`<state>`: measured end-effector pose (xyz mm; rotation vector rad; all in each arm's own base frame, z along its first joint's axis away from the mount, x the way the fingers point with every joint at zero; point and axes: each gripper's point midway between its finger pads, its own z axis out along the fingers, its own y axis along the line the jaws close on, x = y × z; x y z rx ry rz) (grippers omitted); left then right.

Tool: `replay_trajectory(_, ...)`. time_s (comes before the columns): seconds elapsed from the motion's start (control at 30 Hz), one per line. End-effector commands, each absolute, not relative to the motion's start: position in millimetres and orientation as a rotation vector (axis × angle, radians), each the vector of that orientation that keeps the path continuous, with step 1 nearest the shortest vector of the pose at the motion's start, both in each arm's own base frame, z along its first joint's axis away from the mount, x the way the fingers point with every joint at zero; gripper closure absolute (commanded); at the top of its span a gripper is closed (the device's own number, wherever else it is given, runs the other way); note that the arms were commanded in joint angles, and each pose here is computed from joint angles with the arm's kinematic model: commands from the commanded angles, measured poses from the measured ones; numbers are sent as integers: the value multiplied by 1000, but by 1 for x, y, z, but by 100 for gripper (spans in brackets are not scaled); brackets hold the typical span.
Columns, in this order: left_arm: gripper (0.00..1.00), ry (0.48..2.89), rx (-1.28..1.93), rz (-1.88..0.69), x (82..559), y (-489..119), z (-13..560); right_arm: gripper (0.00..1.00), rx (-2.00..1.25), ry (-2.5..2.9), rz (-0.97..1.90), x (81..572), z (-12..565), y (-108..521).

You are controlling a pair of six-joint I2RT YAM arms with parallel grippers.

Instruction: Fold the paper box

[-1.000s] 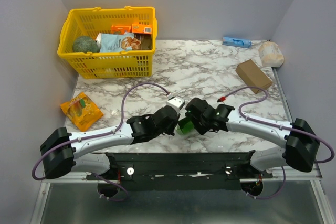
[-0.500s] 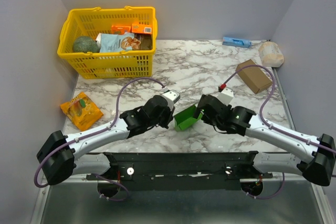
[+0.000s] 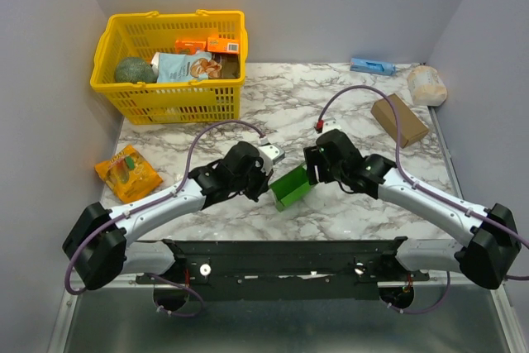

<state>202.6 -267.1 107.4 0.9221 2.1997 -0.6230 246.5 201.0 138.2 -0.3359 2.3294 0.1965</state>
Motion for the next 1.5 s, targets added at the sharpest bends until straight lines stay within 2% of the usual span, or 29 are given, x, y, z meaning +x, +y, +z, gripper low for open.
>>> replay_trajectory(0.0,100,2173,978,-664,205,-269,119,25,-607,2293,408,241,141,233)
replay_trajectory(0.1,100,2163,995,-675,209,-271,121,24,-674,2277,422,237,134,234)
replay_trajectory(0.27,100,2208,1067,-646,215,-268,111,6,-852,2185,465,224,135,234)
replay_trajectory(0.4,100,2181,1140,-662,224,-270,113,4,-697,2263,255,244,124,210)
replay_trajectory(0.6,100,2171,1235,-705,230,-275,116,10,-550,2259,225,275,138,208)
replay_trajectory(0.63,100,2178,1271,-696,228,-272,113,16,-562,2251,220,281,138,206)
replay_trajectory(0.7,100,2182,1291,-687,230,-271,114,20,-564,2208,266,295,141,205)
replay_trajectory(0.73,100,2189,1300,-683,230,-270,113,26,-616,2174,284,298,143,207)
replay_trajectory(1.0,100,2153,1330,-713,228,-266,120,32,-748,2033,488,314,137,216)
replay_trajectory(1.23,100,2135,1338,-727,228,-264,122,35,-862,1978,664,293,136,233)
replay_trajectory(1.33,100,2120,1346,-734,228,-265,123,26,-913,1907,800,276,154,247)
replay_trajectory(1.37,100,2109,1354,-734,229,-266,126,16,-926,1889,814,273,158,248)
replay_trajectory(1.47,100,2068,1386,-756,229,-269,130,8,-940,1869,807,269,162,246)
